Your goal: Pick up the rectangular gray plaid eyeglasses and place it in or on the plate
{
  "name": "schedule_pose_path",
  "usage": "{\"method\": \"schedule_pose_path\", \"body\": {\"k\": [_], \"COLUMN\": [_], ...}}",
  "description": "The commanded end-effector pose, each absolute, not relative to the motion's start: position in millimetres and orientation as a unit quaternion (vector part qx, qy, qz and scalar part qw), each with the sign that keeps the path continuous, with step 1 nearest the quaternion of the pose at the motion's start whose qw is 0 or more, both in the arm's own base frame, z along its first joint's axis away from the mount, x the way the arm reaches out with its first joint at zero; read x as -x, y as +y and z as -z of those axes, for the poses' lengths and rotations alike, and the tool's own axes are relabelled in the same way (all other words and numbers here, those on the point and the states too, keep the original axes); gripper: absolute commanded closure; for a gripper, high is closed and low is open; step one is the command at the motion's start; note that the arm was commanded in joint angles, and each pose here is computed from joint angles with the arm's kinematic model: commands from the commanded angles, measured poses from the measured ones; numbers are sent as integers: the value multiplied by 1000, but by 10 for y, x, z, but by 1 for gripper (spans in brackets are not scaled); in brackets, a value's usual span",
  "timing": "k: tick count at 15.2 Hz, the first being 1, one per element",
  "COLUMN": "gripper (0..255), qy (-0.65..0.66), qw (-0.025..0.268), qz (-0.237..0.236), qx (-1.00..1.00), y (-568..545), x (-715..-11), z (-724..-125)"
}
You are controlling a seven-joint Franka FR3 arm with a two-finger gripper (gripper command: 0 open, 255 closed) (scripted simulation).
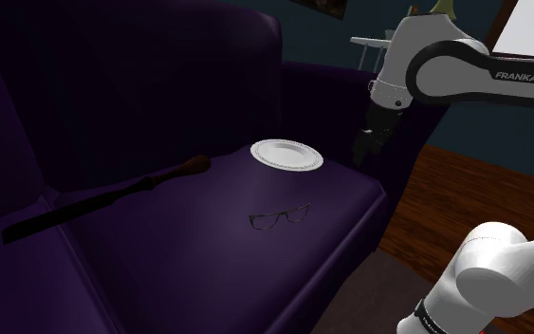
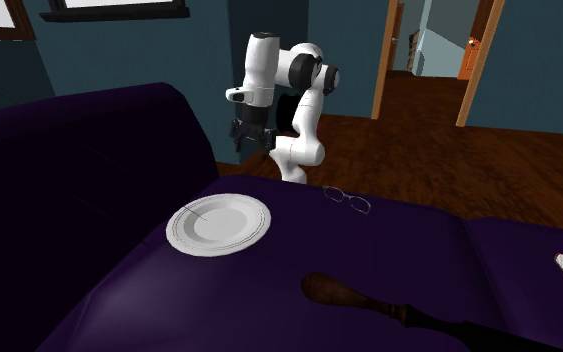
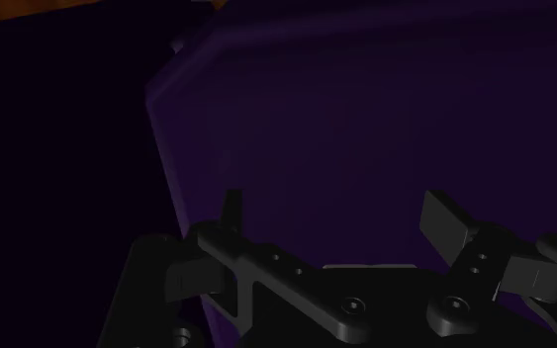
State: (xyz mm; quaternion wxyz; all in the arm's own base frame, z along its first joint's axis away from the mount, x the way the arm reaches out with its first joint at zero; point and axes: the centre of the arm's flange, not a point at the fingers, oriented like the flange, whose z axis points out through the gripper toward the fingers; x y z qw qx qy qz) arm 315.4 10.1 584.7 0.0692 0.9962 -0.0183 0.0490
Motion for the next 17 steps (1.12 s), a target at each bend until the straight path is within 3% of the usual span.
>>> {"method": "schedule_pose_path", "body": {"k": [1, 17], "gripper": [0, 0], "qy": [-18, 341], "qw": [69, 29], "qz": [-49, -43], "qx": [-996, -938], "y": [101, 1930], "x": [-3154, -3529], "z": [-5847, -5574]}}
